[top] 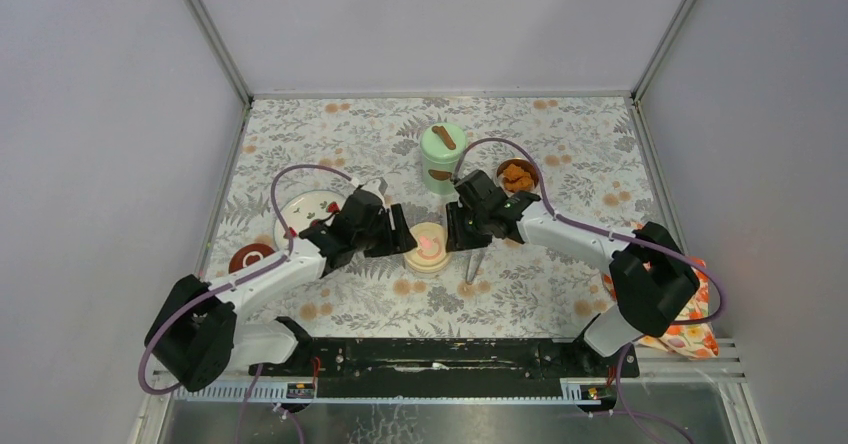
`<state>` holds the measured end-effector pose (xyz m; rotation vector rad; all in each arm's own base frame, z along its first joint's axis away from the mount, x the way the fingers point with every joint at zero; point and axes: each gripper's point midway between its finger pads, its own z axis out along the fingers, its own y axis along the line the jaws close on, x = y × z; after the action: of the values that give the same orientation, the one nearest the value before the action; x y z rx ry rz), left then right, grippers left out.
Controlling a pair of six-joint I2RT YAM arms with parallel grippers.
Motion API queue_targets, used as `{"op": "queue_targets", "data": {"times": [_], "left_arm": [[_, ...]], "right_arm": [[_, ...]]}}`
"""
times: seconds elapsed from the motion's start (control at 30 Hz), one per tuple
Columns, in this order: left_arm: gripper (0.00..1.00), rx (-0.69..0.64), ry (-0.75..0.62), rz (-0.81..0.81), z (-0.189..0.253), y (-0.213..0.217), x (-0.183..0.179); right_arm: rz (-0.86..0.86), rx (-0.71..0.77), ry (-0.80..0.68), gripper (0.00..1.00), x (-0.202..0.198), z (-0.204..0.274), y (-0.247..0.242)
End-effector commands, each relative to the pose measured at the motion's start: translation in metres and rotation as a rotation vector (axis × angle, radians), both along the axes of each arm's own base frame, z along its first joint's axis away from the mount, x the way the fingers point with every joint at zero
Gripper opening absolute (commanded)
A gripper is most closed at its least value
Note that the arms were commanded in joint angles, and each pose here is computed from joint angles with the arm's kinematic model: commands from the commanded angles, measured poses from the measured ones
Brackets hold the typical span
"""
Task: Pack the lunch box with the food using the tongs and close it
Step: Screw the box lid onto the packing box.
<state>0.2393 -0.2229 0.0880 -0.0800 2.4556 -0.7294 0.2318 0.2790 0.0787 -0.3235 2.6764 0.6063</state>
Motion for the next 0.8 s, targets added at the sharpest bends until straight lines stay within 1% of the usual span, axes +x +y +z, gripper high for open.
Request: {"op": "queue_targets", "data": {"times": [0.0,0.17,0.23,0.33,0.47,0.57,0.67,0.77], "left_arm": [[0.67,0.06,0.04,0.01,-0.025,0.005,-0.008],[0.55,0.126,0.085,0.012,-0.05,0.012,-0.013],[0.53,0.153,0.103,0.012,-0.057,0.016,-0.015],[0.53,0.193,0.105,0.027,-0.063,0.023,-0.014],[0.53,0.206,0.091,0.033,-0.061,0.026,-0.012],[0.53,0.203,0.082,0.032,-0.059,0.026,-0.012],[0.53,0.202,0.078,0.031,-0.059,0.026,-0.012],[0.52,0.195,0.081,0.032,-0.061,0.027,-0.014]], "right_arm": [[0.014,-0.019,0.016,0.4,-0.007,-0.018,0.002],[-0.014,-0.108,0.047,0.39,-0.009,-0.045,-0.012],[-0.022,-0.15,0.046,0.39,-0.008,-0.048,-0.019],[-0.012,-0.129,0.0,0.39,-0.002,-0.031,-0.016],[0.01,-0.069,-0.112,0.44,0.015,0.009,-0.006],[0.02,-0.057,-0.202,0.45,0.032,0.033,-0.001],[0.043,-0.058,-0.256,0.45,0.048,0.045,0.008],[0.067,-0.073,-0.286,0.45,0.06,0.045,0.015]]}}
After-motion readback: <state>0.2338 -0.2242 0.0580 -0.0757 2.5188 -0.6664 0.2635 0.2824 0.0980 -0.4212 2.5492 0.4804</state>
